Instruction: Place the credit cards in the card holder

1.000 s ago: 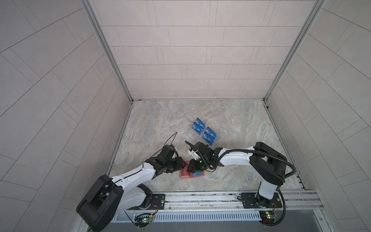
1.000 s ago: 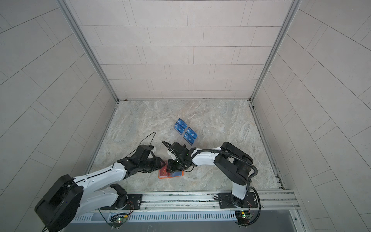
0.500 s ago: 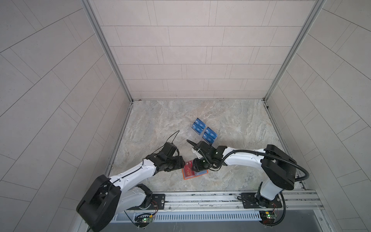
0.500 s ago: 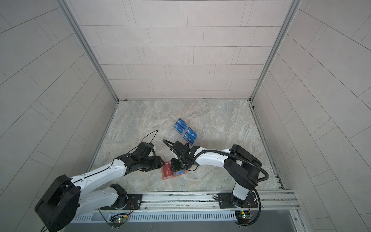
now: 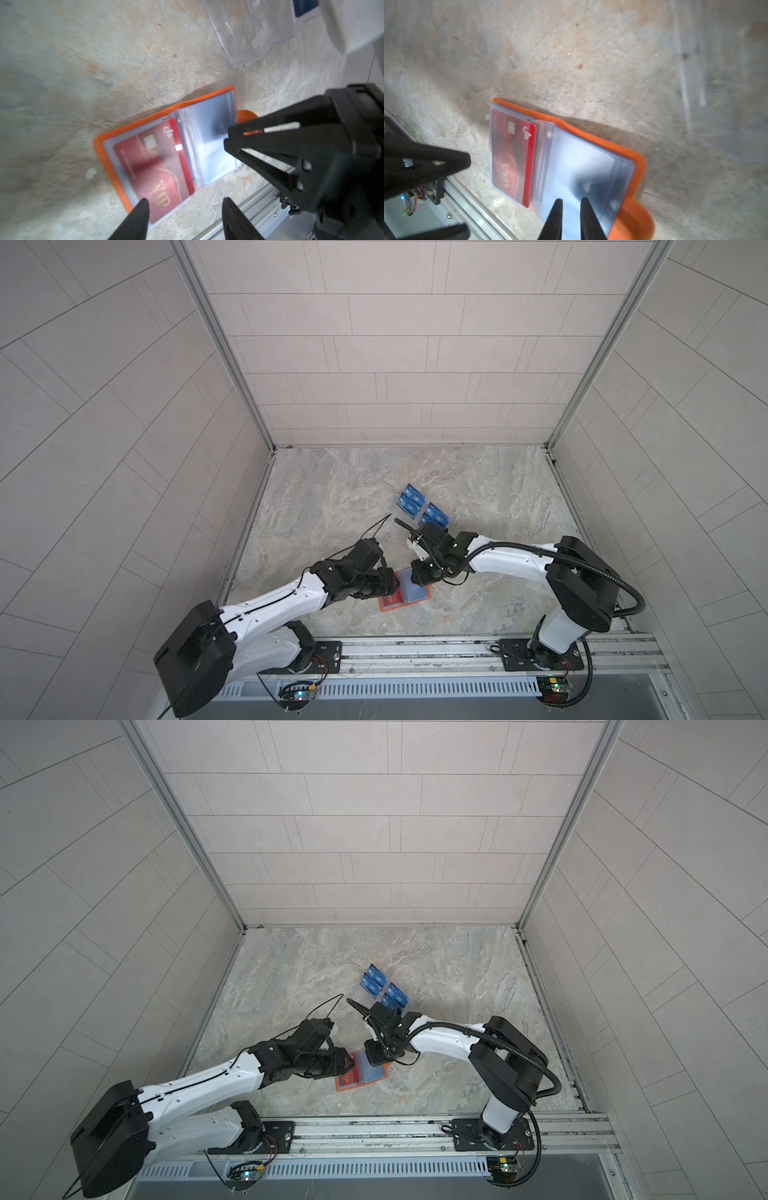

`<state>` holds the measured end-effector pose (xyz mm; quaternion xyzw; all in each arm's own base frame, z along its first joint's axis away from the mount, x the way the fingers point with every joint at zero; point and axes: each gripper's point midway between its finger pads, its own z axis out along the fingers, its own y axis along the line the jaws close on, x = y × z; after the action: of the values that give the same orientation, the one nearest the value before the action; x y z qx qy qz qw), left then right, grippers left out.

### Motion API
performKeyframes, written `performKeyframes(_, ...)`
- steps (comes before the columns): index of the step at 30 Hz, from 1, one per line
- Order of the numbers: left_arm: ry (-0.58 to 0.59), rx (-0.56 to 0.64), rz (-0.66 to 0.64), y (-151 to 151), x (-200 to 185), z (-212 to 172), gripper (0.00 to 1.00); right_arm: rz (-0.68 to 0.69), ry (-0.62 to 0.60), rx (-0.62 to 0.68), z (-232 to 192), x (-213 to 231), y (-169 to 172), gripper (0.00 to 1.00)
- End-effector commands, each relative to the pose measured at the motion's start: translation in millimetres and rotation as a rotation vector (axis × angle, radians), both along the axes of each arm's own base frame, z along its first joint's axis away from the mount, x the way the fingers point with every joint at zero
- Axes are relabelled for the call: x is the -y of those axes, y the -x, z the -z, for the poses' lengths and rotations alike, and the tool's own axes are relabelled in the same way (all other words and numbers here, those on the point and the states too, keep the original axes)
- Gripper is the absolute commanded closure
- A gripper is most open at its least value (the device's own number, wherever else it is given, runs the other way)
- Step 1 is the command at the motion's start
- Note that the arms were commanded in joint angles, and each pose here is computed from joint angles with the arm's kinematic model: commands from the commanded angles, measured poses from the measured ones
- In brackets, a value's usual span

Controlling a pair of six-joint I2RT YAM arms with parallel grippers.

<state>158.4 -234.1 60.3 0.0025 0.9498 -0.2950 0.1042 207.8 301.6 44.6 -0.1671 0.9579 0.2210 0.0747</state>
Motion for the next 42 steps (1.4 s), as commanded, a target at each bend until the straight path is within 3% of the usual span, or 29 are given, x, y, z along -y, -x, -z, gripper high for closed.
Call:
performKeyframes(1,0.044,0.011,-0.039,-8,19,-6,0.40,-0.019,0.058,0.029,3,17,1,0.80)
performKeyframes(6,0.071,0.007,-0.059,-14,29,3,0.42,-0.006,0.106,0.023,17,30,5,0.80)
performKeyframes(16,-0.064,-0.032,-0.001,-7,3,35,0.42,0.051,0.124,-0.020,33,45,26,0.80)
performKeyframes(30,-0.102,-0.020,0.056,-13,-9,29,0.42,0.074,0.034,-0.083,32,24,51,0.82)
performKeyframes(36,-0.107,-0.023,0.056,-12,-12,29,0.41,0.081,0.120,-0.011,15,42,40,0.79)
performKeyframes(42,-0.083,-0.013,0.078,-15,-5,18,0.42,0.084,0.105,-0.028,10,43,42,0.79)
